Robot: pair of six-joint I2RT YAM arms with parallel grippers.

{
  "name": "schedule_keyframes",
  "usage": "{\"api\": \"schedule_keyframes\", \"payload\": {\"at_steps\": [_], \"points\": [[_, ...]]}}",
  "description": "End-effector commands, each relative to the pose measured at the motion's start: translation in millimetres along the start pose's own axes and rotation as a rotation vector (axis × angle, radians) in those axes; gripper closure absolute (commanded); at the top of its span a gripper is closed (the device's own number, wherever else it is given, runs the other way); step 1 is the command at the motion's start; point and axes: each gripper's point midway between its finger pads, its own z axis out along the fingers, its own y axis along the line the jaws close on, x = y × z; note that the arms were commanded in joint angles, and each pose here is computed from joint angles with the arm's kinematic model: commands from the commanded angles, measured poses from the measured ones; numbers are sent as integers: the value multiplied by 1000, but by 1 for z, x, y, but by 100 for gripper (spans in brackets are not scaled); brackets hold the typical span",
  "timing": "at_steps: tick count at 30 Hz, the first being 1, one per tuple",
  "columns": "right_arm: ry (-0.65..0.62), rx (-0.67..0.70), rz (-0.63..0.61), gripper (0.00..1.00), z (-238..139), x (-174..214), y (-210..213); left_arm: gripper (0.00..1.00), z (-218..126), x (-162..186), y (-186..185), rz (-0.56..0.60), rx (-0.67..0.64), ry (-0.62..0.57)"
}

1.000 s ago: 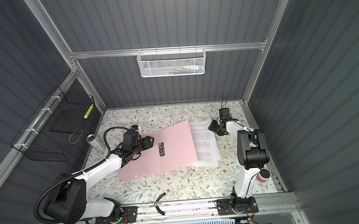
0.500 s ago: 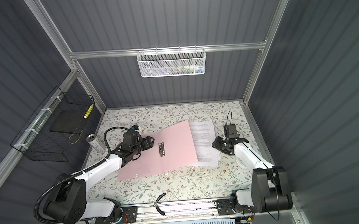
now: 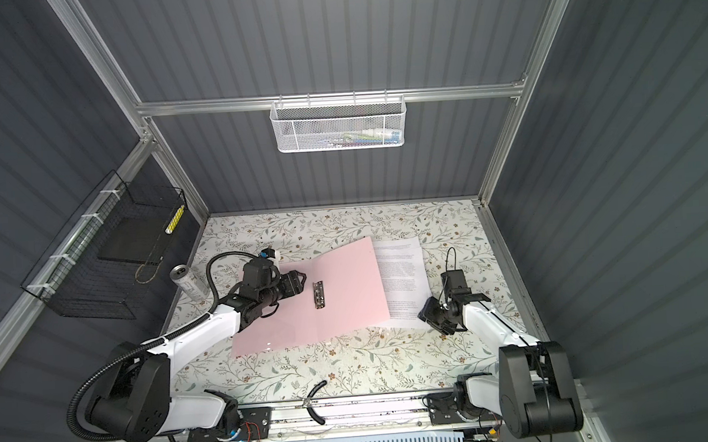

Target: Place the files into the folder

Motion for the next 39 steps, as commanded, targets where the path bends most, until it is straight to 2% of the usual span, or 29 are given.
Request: {"api": "schedule_keyframes", "payload": {"at_steps": [1, 11, 12, 15, 25, 29, 34, 39], "points": [[25, 0, 10, 49, 5, 5, -2, 28, 2, 6, -1, 6, 10, 14], [46, 6, -38, 49, 8, 6, -4, 29, 7, 10, 2, 1, 3, 22], [69, -29, -36, 50, 9, 9, 1, 29, 9, 11, 3, 2, 3, 25], [80, -37, -40, 55, 12, 10, 3, 30, 11, 12, 3, -2, 6, 31], [92, -18, -45, 85, 13, 8, 4, 30, 13, 10, 2, -6, 8, 30], [103, -9, -42, 89, 14, 8, 4, 30, 13, 11, 2, -8, 9, 28], [105, -5, -45, 100, 14, 8, 4, 31, 13, 11, 3, -9, 6, 26], [81, -25, -29, 100, 9, 6, 9, 31, 11, 11, 3, -6, 4, 23]]}}
